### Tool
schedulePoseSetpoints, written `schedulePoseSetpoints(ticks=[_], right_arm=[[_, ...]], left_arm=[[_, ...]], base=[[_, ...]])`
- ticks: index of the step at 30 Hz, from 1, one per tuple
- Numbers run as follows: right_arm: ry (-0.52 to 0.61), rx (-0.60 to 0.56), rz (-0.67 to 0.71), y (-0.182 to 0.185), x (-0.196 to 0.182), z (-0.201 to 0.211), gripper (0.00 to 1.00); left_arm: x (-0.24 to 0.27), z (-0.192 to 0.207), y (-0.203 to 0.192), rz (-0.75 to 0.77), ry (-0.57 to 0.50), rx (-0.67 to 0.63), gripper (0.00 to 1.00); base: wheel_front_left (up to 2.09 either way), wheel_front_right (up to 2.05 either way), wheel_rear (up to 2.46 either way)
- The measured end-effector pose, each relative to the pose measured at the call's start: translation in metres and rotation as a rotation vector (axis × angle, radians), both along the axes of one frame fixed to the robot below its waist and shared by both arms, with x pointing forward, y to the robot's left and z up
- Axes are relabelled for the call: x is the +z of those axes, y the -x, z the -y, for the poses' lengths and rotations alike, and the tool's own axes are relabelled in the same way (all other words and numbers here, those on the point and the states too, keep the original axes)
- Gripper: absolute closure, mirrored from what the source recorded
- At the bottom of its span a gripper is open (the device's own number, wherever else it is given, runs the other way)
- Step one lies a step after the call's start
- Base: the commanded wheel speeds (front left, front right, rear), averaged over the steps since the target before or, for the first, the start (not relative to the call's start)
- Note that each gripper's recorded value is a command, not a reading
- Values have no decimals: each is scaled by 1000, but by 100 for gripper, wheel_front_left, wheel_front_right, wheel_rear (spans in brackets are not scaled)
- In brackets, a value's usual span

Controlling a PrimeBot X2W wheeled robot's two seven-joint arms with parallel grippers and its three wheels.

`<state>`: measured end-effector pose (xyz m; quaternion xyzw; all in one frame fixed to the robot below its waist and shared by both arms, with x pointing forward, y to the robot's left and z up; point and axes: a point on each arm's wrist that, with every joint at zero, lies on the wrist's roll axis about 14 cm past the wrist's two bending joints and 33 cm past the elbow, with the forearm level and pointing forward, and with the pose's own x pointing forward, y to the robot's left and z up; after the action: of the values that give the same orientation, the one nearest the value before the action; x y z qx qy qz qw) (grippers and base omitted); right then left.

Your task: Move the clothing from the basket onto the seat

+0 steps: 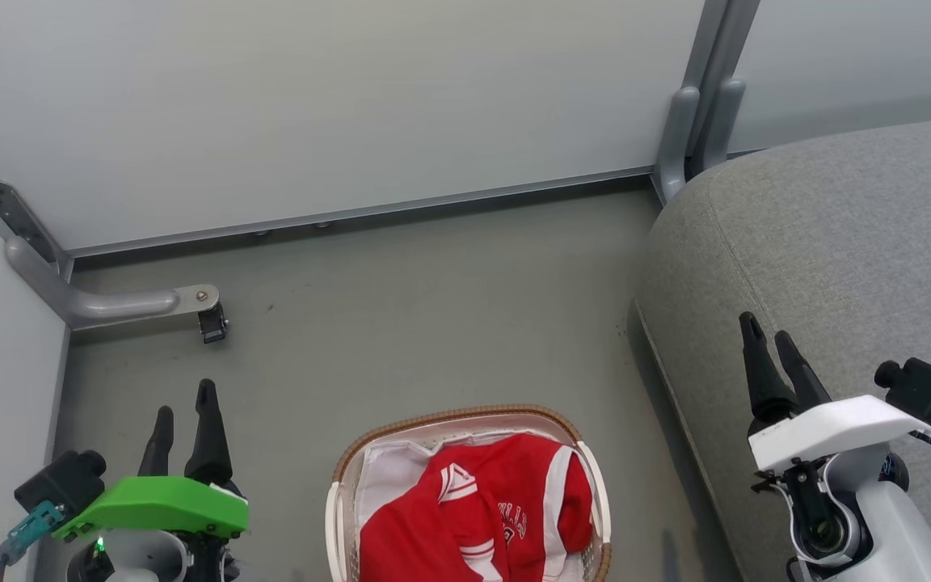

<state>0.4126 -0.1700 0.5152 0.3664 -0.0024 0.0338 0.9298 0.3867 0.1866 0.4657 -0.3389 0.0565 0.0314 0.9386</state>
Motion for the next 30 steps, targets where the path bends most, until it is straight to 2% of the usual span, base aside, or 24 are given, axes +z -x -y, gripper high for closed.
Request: schedulePoseSetpoints(ticks=[14,30], right_arm=[[195,19,27,0,-1,-7,0],[361,43,25,3,-12,-14,0]], left_arm=[[-5,7,0,-15,-215,-45,0],[-4,17,1,12,-353,-85,0]], base=[[0,0,0],[0,0,0]])
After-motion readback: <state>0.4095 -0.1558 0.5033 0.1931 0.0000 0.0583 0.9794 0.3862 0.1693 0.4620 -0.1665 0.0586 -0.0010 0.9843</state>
